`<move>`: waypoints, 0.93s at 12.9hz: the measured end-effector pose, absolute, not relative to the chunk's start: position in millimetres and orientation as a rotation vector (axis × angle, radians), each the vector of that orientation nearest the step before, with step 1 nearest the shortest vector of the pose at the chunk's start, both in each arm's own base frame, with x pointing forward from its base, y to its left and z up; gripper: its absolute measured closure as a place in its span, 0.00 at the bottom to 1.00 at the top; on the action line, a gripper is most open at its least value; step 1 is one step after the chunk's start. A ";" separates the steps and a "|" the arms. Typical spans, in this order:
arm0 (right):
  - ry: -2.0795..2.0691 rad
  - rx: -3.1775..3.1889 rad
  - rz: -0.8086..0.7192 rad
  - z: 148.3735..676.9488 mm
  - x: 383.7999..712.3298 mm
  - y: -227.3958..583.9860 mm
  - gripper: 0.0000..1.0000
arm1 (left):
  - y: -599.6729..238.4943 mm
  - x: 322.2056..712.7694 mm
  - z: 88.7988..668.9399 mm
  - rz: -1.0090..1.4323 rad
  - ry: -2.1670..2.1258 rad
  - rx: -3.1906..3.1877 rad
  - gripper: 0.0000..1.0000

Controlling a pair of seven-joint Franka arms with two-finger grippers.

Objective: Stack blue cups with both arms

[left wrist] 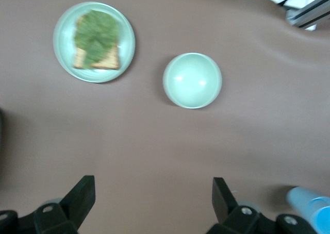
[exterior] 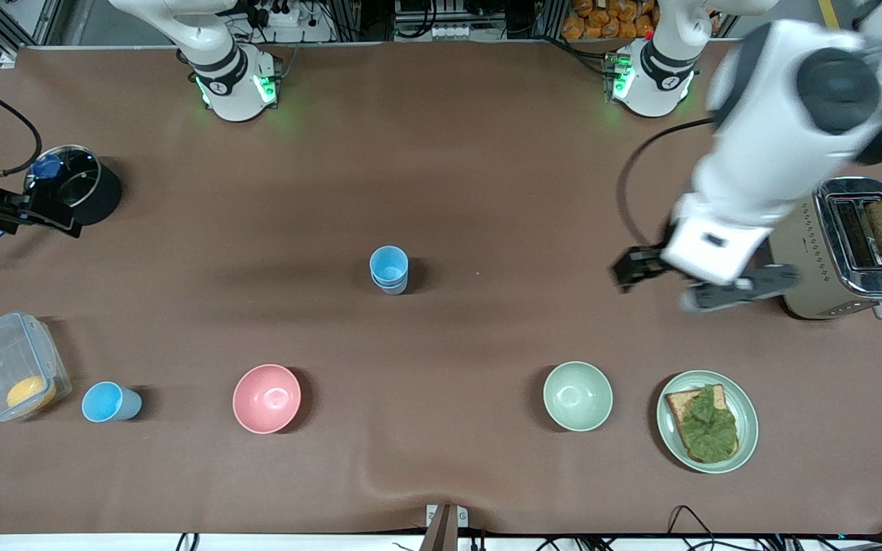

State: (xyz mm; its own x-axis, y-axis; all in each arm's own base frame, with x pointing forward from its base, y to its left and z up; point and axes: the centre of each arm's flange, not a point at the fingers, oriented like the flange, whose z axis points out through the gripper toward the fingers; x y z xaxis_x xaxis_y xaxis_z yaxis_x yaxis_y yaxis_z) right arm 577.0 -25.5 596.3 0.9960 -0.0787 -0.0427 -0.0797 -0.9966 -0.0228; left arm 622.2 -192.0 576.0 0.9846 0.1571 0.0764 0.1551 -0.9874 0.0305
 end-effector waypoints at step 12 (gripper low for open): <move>0.124 -3.115 0.069 595.8 576.9 -25.9 0.00 | -64.8 594.4 633.3 0.057 0.081 3.138 0.00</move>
State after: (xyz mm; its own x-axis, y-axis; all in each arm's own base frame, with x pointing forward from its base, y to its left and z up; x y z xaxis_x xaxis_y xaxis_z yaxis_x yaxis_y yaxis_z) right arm 576.9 -25.9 595.8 0.9958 -0.0792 -0.0450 -0.0803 -0.9965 -0.0220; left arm 594.4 -64.8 633.3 0.9980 0.0513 0.0366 0.0513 -0.9987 0.0029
